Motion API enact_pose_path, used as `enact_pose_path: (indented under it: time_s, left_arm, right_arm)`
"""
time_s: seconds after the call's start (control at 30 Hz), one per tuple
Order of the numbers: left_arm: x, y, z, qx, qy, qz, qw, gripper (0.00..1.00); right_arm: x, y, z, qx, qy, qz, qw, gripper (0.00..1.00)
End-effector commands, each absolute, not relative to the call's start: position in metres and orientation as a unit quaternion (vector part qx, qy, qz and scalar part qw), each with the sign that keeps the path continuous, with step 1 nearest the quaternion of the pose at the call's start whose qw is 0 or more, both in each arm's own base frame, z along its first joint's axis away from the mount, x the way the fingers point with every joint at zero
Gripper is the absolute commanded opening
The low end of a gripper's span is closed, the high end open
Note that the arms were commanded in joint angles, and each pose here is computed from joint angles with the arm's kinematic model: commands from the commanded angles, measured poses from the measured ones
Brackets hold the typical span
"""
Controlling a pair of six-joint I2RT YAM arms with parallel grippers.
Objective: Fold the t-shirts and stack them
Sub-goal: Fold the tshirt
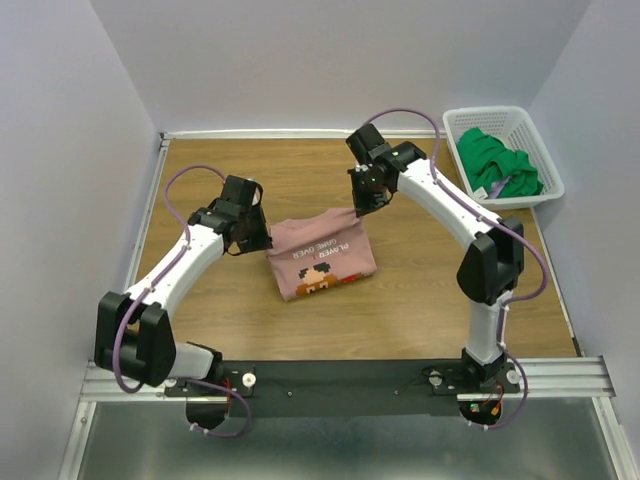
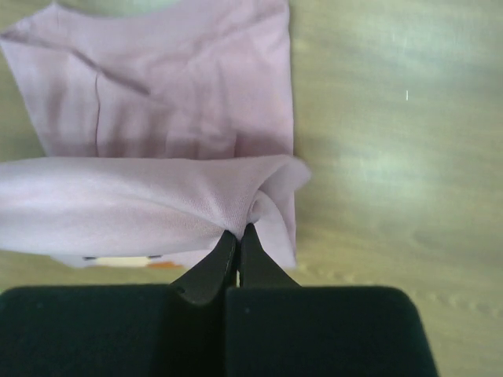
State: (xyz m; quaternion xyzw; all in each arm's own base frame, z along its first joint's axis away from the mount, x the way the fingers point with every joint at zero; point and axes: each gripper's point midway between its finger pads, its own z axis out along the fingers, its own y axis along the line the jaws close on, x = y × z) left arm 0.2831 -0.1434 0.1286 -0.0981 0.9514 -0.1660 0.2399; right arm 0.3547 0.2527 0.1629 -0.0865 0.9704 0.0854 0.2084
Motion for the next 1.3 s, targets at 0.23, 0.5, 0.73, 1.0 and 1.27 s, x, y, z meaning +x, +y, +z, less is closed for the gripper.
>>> enact_pose_path:
  time_s: [0.23, 0.5, 0.73, 1.0, 1.27]
  left_arm:
    - [0.375, -0.126, 0.102, -0.093, 0.933, -0.144, 0.316, 0.0]
    - [0.386, -0.133, 0.079, -0.096, 0.935, -0.154, 0.305, 0.0]
    - [0.393, -0.132, 0.074, -0.097, 0.932, -0.148, 0.315, 0.0]
    - [0.396, -0.131, 0.076, -0.104, 0.929, -0.149, 0.322, 0.27]
    - [0.387, -0.128, 0.162, -0.104, 0.89, -0.17, 0.411, 0.59]
  right_arm:
    - [0.42, 0.224, 0.094, -0.057, 0.972, 0.063, 0.217, 0.01]
    - [0.426, 0.219, 0.073, -0.046, 0.973, 0.06, 0.217, 0.0]
    - [0.429, 0.209, 0.055, -0.031, 0.974, 0.047, 0.218, 0.01]
    - [0.431, 0.212, 0.058, -0.029, 0.971, 0.056, 0.229, 0.25]
    - [0.424, 0.231, 0.131, -0.104, 0.939, 0.093, 0.313, 0.57]
